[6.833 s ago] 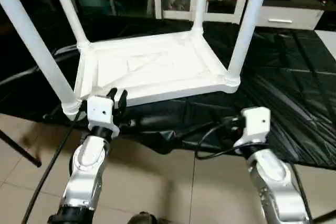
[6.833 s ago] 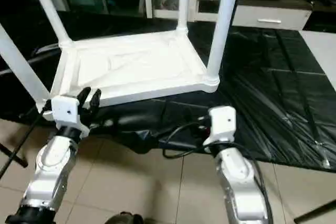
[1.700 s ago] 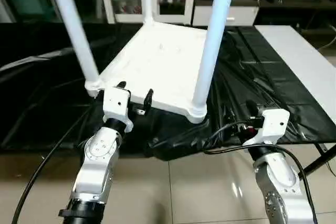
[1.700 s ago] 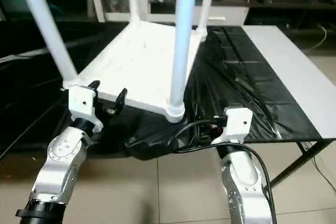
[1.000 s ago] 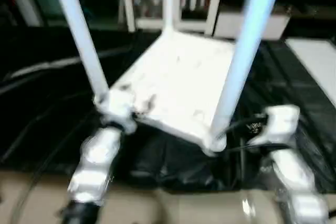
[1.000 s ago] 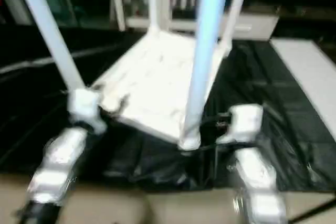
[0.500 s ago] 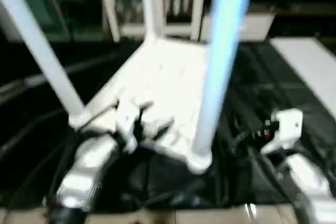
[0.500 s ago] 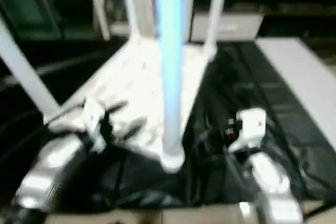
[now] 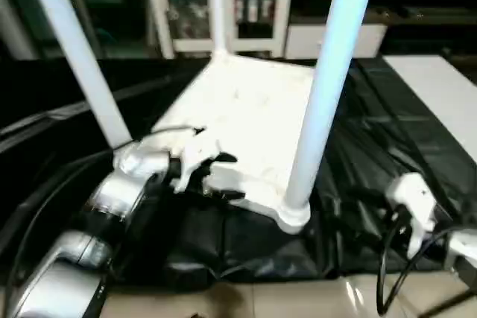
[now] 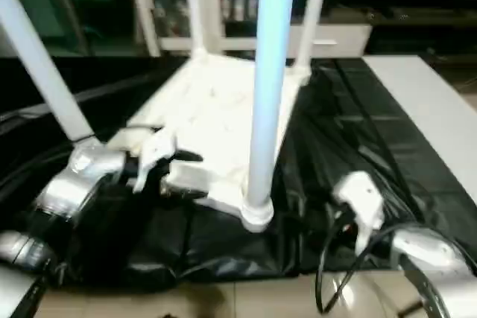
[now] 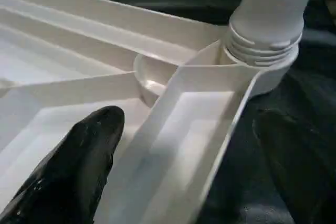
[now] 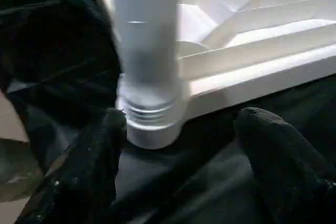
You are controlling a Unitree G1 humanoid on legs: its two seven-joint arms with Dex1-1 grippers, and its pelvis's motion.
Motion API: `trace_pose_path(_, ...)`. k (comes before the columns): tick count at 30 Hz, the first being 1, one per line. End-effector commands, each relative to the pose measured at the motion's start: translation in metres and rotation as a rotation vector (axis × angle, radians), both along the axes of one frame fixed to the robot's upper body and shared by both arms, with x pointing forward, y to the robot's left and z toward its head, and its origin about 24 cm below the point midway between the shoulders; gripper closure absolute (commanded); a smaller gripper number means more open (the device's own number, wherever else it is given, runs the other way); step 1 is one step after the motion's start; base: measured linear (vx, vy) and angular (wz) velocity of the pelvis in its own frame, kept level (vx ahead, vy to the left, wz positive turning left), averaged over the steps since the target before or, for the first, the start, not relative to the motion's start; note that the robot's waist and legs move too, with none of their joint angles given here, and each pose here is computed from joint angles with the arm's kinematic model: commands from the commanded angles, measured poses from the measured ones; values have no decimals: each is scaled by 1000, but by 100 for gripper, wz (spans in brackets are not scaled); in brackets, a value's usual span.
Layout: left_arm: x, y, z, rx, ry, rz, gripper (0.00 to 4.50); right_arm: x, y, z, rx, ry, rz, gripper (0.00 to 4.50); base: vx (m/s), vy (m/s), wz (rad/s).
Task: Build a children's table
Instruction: Rotate table base
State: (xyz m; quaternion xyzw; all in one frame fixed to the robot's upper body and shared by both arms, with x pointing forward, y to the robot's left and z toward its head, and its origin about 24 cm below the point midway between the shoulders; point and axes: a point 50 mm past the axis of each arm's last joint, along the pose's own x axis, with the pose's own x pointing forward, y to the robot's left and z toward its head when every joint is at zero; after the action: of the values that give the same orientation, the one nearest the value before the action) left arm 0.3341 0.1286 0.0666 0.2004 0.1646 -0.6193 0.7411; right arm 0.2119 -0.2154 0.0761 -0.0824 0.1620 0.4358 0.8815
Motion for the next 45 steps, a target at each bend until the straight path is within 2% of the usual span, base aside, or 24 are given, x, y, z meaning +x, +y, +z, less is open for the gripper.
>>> trace_pose_path(1, 2, -2, -3, 61, 33, -47, 2, 3, 8, 8, 9, -13, 57, 87, 0, 0, 0)
trace_pose_path(5, 5, -5, -5, 132, 57, -98, 38, 7, 11, 12, 0, -27, 77, 87, 0, 0, 0)
trace_pose_path(8, 6, -8, -6, 183, 88, -156, 41, 9, 12, 13, -14, -30, 89, 87, 0, 0, 0)
trace_pose_path(9, 6, -8, -6, 194, 91, -169, 80, 10, 12, 13, -20, -30, 90, 87, 0, 0, 0)
trace_pose_path(10, 7, -9, -6, 204, 97, -184, 78, 10, 12, 13, -24, -28, 92, 87, 0, 0, 0)
trace_pose_path(12, 7, -9, -6, 207, 97, -186, 82, 10, 12, 13, -24, -27, 93, 87, 0, 0, 0)
trace_pose_path(13, 7, -9, -7, 221, 100, -191, 116, 10, 13, 13, -25, -26, 96, 87, 0, 0, 0)
trace_pose_path(17, 6, -10, -6, 207, 111, -214, 132, 11, 13, 13, -30, -30, 98, 87, 0, 0, 0)
trace_pose_path(18, 6, -10, -6, 202, 104, -217, 161, 11, 13, 12, -32, -33, 97, 87, 0, 0, 0)
trace_pose_path(21, 6, -10, -8, 224, 66, -221, 172, 11, 13, 12, -39, -36, 94, 87, 0, 0, 0)
trace_pose_path(24, 4, -11, -10, 223, 83, -243, 215, 12, 12, 11, -44, -37, 91, 87, 0, 0, 0)
trace_pose_path(27, 2, -13, -12, 223, 82, -267, 235, 12, 12, 10, -46, -36, 91, 87, 0, 0, 0)
trace_pose_path(38, 2, -27, -15, 189, 79, -254, 334, 10, 11, 8, -51, -20, 95, 87, 0, 0, 0)
trace_pose_path(45, 4, -22, -24, 253, 114, -143, 391, 11, 12, 6, -55, -26, 81, 87, 0, 0, 0)
